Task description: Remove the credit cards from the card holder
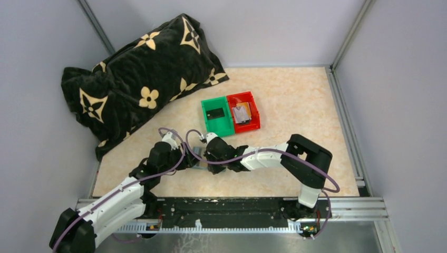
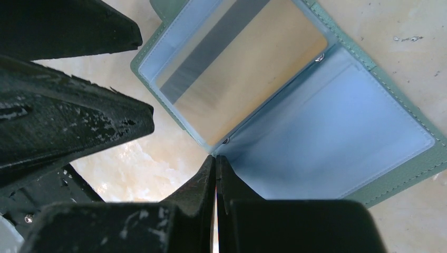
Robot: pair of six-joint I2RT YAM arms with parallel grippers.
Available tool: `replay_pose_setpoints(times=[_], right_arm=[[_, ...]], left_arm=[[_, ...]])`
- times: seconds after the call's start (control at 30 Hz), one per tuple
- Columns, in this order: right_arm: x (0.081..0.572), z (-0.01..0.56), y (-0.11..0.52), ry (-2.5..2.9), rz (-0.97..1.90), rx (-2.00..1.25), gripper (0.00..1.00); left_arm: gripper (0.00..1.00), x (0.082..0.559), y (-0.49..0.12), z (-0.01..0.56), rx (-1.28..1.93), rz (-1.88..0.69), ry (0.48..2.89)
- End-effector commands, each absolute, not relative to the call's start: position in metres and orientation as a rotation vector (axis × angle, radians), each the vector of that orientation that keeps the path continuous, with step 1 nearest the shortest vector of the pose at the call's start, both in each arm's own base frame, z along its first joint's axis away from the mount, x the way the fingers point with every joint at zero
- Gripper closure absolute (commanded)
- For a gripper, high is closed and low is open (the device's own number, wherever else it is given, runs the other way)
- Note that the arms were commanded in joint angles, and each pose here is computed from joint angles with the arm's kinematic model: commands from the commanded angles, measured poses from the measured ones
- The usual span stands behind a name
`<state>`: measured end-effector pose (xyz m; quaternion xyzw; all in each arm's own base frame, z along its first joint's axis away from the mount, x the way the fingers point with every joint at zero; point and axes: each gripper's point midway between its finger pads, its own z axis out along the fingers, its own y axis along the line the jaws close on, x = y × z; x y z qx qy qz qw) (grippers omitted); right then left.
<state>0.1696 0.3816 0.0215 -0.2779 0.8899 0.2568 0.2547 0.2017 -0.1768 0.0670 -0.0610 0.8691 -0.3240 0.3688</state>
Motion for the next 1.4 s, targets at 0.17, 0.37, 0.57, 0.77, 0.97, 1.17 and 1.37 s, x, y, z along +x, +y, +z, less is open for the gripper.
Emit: replay_pose_setpoints(times=[0.17,0.37,0.57,0.77,0.97,1.17,1.37], right_arm=[[0.174,0.064,0.393,2.321,0.818,-0.724,1.00],[0.178,0.086,0.391,2.276,0.838,-0.701,1.00],[0.184,0.083,0.385,2.284,0.828,-0.677,1.00],[0.192,0.071,0.377,2.309,0.792,-0.658,1.00],[0.195,0.049,0.373,2.354,0.759,-0.651,1.00],[0.198,0.021,0.373,2.409,0.721,-0.648,1.00],[0.194,0.000,0.374,2.451,0.720,-0.663,1.00]], left_arm=[[0.39,0.200,-0.189,0.072,-0.110,-0.925,2.204],[0.39,0.201,-0.188,0.059,-0.055,-0.876,2.237],[0.32,0.204,-0.185,0.051,-0.051,-0.829,2.265],[0.25,0.206,-0.184,0.052,-0.038,-0.810,2.268],[0.26,0.203,-0.192,0.049,-0.036,-0.871,2.278],[0.26,0.201,-0.202,0.052,-0.036,-0.945,2.270],[0.26,0.204,-0.204,0.055,-0.033,-0.953,2.259]])
